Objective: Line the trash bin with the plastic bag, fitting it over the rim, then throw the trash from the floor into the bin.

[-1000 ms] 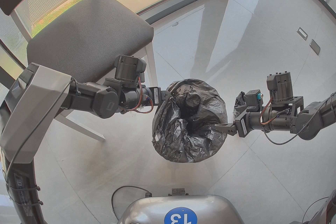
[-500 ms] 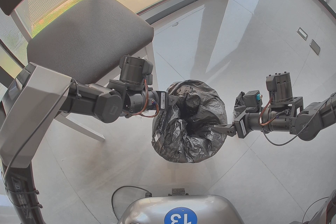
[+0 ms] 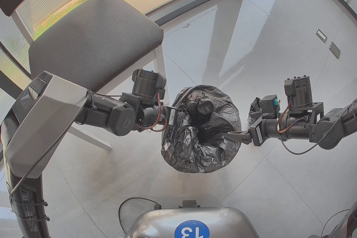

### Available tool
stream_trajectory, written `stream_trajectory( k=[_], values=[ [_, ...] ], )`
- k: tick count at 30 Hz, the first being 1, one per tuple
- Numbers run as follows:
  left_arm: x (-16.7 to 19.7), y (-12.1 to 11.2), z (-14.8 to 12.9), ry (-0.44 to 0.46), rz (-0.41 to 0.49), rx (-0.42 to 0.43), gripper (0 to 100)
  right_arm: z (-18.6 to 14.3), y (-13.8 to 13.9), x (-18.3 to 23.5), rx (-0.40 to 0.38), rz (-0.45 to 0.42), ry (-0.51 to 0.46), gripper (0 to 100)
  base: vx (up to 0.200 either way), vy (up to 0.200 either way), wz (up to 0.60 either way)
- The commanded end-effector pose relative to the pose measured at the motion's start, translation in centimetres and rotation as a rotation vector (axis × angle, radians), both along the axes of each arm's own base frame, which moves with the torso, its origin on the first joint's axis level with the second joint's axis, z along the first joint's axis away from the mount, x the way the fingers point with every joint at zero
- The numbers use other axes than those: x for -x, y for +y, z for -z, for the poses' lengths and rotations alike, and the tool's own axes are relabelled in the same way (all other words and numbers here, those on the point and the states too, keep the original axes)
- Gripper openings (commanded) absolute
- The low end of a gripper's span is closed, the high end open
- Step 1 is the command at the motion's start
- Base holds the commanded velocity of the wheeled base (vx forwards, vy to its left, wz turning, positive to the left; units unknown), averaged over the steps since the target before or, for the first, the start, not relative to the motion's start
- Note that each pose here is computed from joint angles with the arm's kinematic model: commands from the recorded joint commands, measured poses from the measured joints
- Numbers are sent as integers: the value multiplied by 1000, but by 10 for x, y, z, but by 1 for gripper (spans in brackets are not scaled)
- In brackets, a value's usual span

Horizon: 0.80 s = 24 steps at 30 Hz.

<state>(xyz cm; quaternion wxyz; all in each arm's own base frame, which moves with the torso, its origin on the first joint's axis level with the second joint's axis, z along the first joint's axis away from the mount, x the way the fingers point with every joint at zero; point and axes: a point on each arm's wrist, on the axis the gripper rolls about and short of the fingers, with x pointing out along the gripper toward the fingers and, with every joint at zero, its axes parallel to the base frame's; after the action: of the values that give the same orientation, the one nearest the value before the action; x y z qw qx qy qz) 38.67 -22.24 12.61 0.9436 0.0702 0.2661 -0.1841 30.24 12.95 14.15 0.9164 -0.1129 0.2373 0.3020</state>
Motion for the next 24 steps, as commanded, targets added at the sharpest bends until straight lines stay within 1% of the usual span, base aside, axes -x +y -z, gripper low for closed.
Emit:
stream_trajectory(
  k=[1, 5, 16, 24],
  values=[
    [-3, 7, 2, 5, -18, -11, 100, 0, 0, 0, 1, -3, -1, 100, 0, 0, 0],
    [-5, 12, 4, 5, -38, -16, 100, 0, 0, 0, 1, -3, -1, 100, 0, 0, 0],
    [-7, 26, -8, -11, -74, 2, 100, 3, 0, 2, 7, -5, 10, 100, 0, 0, 0],
    [-12, 36, -3, -1, -98, -8, 100, 5, 0, 1, 10, -6, 13, 100, 0, 0, 0]
  ],
)
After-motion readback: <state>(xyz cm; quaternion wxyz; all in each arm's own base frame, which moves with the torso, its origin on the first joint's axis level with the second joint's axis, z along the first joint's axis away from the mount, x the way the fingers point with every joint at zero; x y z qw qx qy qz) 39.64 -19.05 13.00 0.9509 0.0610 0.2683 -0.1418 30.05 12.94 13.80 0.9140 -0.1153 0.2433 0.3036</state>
